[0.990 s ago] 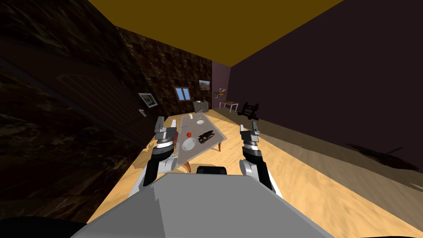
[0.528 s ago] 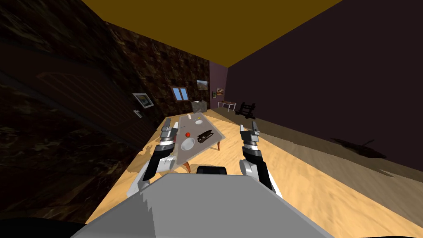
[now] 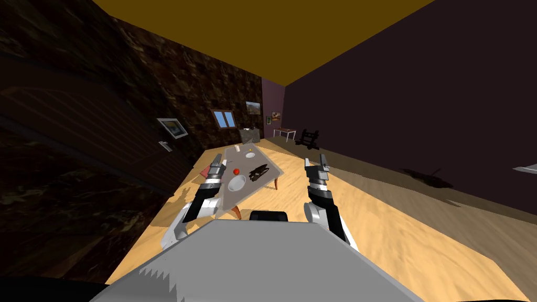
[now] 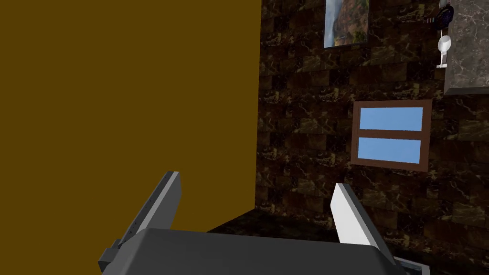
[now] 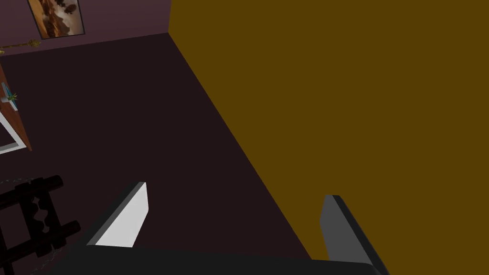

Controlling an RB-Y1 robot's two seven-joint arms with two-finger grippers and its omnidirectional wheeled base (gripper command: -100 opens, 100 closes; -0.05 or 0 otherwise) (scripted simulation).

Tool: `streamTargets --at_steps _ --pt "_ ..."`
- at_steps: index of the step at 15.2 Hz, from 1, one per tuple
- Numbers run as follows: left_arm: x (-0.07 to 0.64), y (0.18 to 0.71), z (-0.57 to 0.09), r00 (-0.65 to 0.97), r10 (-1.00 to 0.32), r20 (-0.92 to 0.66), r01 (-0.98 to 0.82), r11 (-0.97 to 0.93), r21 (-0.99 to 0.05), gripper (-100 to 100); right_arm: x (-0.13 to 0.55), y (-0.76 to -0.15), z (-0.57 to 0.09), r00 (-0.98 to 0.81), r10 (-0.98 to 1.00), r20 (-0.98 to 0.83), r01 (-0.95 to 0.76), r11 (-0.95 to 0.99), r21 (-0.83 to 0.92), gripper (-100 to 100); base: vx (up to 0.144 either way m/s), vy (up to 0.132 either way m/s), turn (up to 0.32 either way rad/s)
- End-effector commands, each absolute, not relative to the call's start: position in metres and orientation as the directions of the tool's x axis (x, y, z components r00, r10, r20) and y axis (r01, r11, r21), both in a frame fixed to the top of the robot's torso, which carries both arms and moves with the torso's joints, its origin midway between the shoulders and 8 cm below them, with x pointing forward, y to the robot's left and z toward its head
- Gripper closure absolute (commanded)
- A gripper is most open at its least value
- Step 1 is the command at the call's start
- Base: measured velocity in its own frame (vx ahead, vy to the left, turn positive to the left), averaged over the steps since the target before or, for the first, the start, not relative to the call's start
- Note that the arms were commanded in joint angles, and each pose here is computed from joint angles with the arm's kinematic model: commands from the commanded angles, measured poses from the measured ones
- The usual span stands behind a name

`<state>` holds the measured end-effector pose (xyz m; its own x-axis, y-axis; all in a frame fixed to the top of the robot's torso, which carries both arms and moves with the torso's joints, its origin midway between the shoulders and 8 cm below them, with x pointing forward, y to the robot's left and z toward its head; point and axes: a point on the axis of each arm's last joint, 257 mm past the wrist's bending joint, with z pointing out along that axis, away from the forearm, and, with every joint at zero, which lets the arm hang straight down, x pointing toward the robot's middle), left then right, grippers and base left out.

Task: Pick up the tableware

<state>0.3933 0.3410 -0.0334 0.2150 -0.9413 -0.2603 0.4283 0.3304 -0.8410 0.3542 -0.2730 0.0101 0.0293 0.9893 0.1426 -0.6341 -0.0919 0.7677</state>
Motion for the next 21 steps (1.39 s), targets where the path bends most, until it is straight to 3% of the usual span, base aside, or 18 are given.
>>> streamTargets --at_steps 1,21 --pt "0.403 0.353 -0.051 0.225 -0.934 -0.276 0.366 0.344 -0.865 -100 0.354 -0.273 0.01 0.029 0.989 0.143 -0.634 -0.092 0.768 0 -0.03 0.011 -0.117" --pt "0.418 0.469 -0.205 0.312 -0.888 -0.338 -0.15 0.305 -0.94 -100 0.354 -0.273 0.01 0.029 0.989 0.143 -0.634 -0.092 0.768 0 -0.023 0.009 -0.092"
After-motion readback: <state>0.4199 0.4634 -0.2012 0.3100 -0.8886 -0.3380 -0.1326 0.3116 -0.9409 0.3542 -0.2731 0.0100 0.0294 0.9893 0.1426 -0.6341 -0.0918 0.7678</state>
